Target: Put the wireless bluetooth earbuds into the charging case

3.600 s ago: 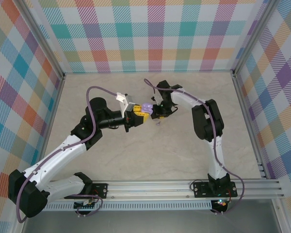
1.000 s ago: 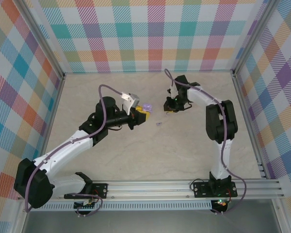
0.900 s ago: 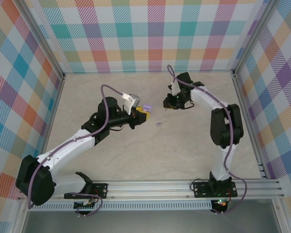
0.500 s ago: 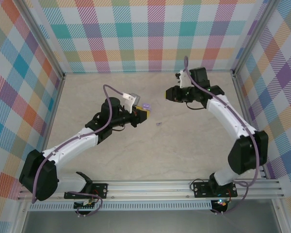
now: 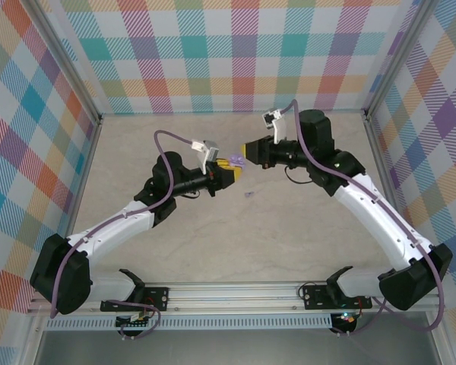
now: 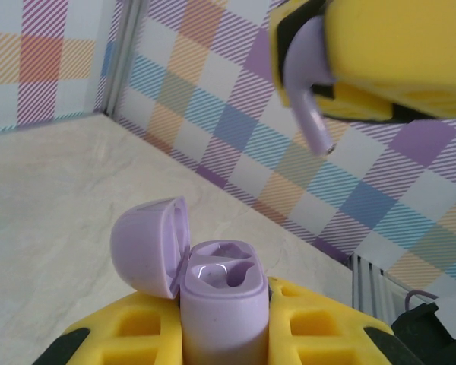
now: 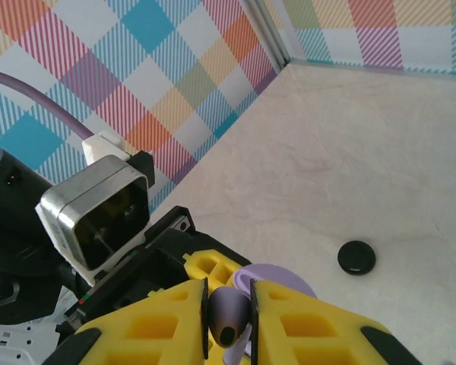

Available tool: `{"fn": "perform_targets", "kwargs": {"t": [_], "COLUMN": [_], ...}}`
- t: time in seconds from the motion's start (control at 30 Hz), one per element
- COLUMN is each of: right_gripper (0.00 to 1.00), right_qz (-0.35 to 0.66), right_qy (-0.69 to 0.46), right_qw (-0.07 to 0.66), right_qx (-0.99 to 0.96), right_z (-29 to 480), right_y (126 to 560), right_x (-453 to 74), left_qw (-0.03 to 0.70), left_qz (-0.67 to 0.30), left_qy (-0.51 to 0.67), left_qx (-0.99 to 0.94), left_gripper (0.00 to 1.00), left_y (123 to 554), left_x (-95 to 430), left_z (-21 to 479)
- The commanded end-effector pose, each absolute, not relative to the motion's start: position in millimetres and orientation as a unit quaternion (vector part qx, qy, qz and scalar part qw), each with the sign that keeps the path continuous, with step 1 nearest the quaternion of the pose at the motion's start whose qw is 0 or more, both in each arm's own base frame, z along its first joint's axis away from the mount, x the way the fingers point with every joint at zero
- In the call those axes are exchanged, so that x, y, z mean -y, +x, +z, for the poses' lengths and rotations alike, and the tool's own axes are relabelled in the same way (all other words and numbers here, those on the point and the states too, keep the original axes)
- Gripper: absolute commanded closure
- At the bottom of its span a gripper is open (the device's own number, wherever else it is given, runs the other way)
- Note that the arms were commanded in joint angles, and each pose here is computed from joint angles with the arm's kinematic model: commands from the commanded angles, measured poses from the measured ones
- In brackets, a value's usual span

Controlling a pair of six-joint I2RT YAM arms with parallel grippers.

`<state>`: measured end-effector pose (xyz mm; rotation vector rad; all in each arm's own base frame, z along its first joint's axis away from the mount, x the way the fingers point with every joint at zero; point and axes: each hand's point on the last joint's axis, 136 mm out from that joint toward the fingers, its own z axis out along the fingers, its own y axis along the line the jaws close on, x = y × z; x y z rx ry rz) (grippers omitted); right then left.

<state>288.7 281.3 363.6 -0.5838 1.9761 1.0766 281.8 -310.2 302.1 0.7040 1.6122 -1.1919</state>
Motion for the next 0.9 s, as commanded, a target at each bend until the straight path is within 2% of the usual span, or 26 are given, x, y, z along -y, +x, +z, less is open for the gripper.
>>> {"fn": "perform_targets", "kwargs": {"t": [0.0,0.87], "right_gripper": [0.8,0.81], "right_qz": [0.414,0.413], "right_qy": [-0.238,-0.242], "right_qw": [0.433,0.43], "right_qx": [-0.764,-0.765], "right_z": [374.7,365.8], "right_y": [288.4,284.6], "right_x": [-284.3,-292.3], "left_qw": [0.504,0.521], "left_qz": [-0.518,-0.527], "left_qy": [0.316,0.288], "left_qx": [-0.615,-0.606], "left_gripper": [0.81,0.81], "left_y": [267.8,270.6], "left_x": [317.2,317.7], "left_z": [324.6,350.2]}}
